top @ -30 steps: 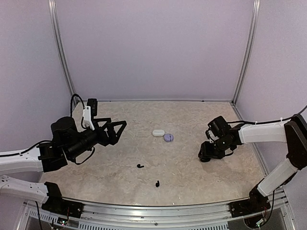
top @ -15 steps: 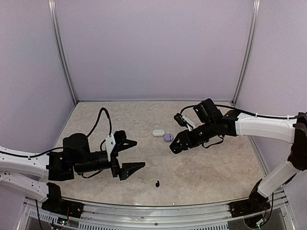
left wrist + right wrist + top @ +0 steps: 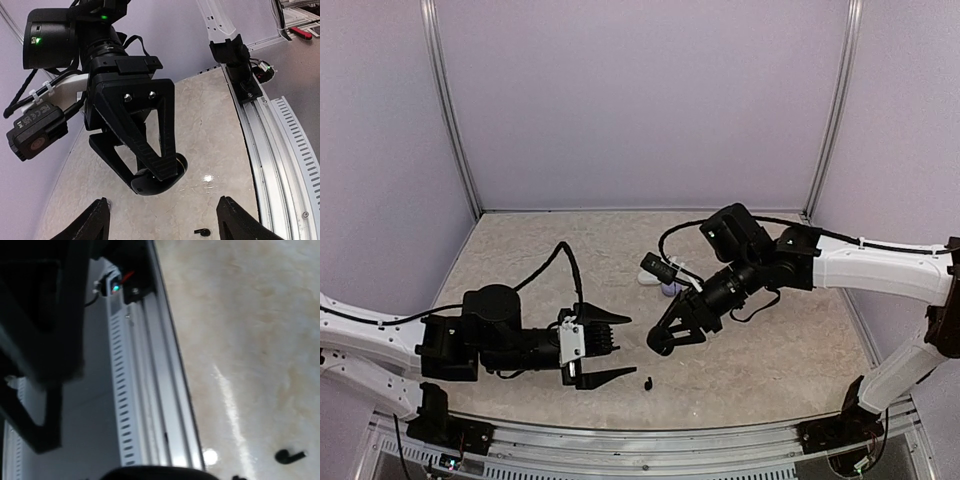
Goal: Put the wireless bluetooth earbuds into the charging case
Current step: Pass from the right arm to the left
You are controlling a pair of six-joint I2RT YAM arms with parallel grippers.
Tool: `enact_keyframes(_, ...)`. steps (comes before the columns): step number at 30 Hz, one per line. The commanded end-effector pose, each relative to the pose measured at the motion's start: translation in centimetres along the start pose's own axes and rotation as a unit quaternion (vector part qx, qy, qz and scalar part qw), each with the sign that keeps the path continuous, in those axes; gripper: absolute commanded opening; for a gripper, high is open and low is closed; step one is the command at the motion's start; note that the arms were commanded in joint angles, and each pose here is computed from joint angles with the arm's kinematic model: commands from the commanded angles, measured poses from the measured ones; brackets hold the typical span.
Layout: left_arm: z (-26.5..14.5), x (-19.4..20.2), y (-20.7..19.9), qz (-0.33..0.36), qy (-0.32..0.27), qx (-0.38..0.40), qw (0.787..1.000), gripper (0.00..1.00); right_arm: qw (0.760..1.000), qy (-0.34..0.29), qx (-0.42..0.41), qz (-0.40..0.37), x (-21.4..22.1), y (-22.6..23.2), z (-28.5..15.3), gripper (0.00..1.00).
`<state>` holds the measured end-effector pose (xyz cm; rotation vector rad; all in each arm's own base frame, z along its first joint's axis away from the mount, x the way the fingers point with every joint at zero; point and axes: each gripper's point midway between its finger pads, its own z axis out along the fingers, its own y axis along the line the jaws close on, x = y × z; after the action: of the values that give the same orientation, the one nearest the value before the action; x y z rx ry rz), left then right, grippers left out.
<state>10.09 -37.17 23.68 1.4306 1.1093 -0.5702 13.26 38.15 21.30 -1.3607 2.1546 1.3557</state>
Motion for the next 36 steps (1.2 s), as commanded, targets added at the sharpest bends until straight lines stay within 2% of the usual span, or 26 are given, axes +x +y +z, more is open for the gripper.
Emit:
enact_keyframes(1,0.5,-0.4,-0.1,0.064,0.020,0.011,0.998,0.72,0.999,0.008,-0.044,-0.015,-0.5,2.3,0.1,0.42)
enact_keyframes(15,2.3,0.1,-2.5,0.151,0.044,0.063,0.986,0.64,0.995,0.051,-0.086,-0.001,0.6,3.7,2.0,0.43)
enact_keyframes(24,2.7,-0.4,-3.1,0.179,0.040,0.073,0.980,0.54,0.992,0.068,-0.110,0.010,1.0,4.1,3.0,0.43)
enact_keyframes(30,3.1,-0.3,-3.5,0.186,0.044,0.080,0.978,0.38,0.990,0.071,-0.122,0.004,0.9,4.5,3.1,0.43)
enact_keyframes(36,3.2,-0.3,-3.5,0.188,0.046,0.082,0.978,0.30,0.989,0.072,-0.130,-0.003,0.9,4.8,3.0,0.44)
